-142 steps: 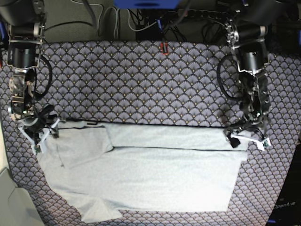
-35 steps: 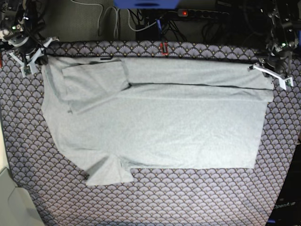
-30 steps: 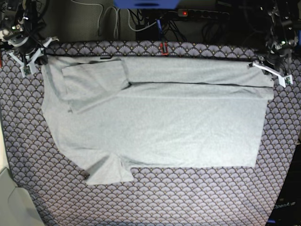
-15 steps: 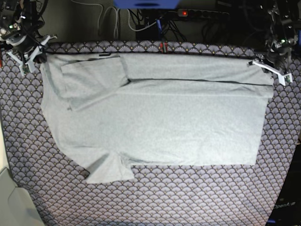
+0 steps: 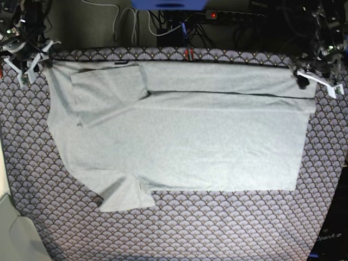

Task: Fold the T-shirt properly
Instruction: 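Move both grippers to the hem edge and pinch the fabric, then lift the hem edge and fold it over toward the collar edge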

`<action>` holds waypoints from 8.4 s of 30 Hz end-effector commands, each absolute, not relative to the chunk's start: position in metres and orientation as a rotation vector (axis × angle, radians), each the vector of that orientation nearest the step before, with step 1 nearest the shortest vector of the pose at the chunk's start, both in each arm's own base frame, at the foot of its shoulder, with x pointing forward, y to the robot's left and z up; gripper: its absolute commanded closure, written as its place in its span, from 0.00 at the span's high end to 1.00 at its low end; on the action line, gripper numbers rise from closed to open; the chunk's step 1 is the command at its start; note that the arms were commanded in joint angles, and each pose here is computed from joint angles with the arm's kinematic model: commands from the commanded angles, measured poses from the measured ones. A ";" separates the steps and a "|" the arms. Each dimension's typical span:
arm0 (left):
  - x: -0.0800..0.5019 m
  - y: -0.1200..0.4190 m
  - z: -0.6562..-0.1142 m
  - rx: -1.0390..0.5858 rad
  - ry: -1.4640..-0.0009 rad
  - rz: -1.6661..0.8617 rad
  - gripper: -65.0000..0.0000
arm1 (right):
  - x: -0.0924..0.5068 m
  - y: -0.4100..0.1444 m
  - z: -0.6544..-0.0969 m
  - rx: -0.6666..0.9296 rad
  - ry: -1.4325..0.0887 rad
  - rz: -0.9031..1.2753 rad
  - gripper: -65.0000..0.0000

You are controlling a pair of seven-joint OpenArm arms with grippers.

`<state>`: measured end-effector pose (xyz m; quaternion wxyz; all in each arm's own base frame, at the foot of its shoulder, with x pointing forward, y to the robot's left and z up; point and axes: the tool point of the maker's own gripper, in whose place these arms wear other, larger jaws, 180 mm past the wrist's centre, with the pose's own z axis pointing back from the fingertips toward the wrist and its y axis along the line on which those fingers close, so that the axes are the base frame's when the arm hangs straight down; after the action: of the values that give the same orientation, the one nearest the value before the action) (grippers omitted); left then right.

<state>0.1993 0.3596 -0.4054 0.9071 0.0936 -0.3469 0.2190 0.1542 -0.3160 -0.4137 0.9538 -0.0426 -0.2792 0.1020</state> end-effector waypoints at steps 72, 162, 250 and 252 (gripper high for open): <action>0.471 0.358 -0.360 0.151 -1.091 0.501 0.85 | 0.445 -0.277 -0.422 0.136 -0.832 0.084 0.00; 0.405 0.345 -0.355 0.139 -1.140 0.366 0.01 | 0.375 -0.293 -0.342 -0.054 -0.920 0.294 0.00; 0.293 0.355 -0.393 0.158 -0.905 0.443 0.01 | 0.235 -0.274 -0.355 -0.104 -0.769 0.383 0.00; 0.287 0.355 -0.397 0.161 -0.892 0.443 0.01 | 0.235 -0.275 -0.355 -0.108 -0.767 0.386 0.00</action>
<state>0.2808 0.3439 -0.4118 0.8855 0.0633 -0.4061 0.2165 0.2295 -0.2691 -0.3656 0.9148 -0.0416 -0.3563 0.1855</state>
